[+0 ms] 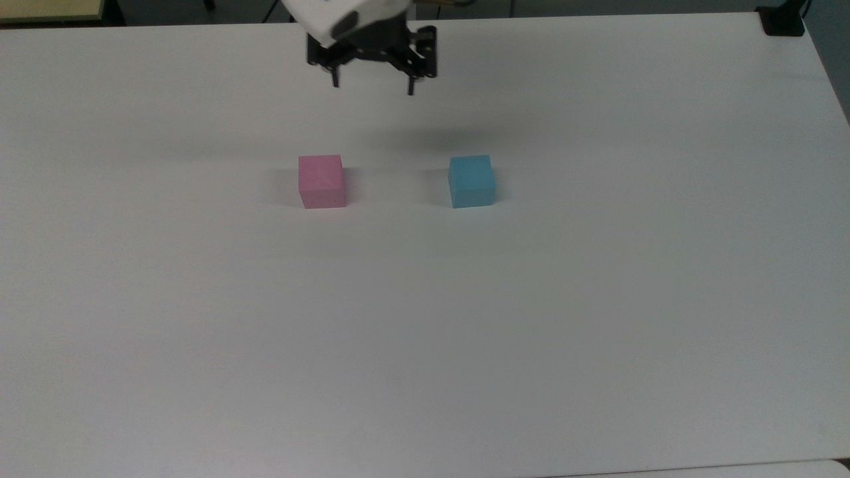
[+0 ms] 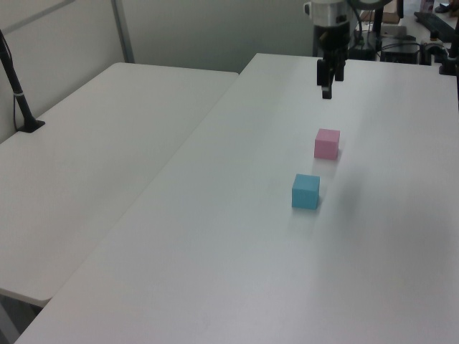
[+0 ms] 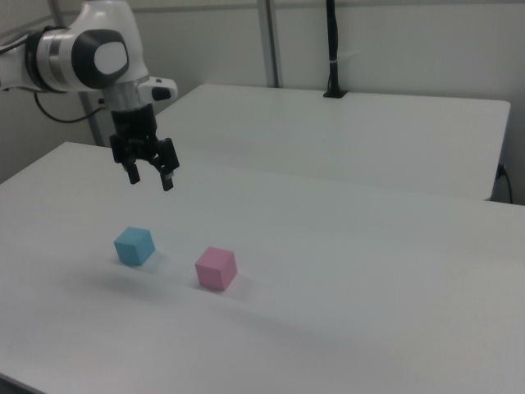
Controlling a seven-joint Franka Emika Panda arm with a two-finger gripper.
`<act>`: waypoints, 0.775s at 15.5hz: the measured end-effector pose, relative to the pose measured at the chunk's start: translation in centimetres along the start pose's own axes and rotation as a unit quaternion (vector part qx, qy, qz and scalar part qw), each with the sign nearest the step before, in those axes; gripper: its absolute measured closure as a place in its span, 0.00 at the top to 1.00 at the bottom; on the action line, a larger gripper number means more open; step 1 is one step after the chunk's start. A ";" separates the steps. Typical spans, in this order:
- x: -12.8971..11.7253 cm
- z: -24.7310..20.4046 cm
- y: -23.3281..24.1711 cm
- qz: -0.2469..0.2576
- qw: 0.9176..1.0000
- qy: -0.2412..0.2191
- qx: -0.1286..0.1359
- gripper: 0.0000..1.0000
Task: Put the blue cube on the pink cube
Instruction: 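Move the gripper over the light-blue cube and lower onto it, then close the gripper on the light-blue cube and lift it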
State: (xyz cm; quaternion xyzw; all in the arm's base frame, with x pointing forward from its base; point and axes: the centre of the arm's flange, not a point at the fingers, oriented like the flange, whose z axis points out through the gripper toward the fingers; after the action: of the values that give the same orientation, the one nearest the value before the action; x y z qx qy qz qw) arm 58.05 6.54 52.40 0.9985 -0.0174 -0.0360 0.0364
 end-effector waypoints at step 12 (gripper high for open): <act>3.5 15.9 -15.5 -0.086 0.996 -0.030 -0.016 1.00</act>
State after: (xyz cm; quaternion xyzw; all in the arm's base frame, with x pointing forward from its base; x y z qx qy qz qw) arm 60.85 20.68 35.20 0.9941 0.0679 -0.0693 0.0487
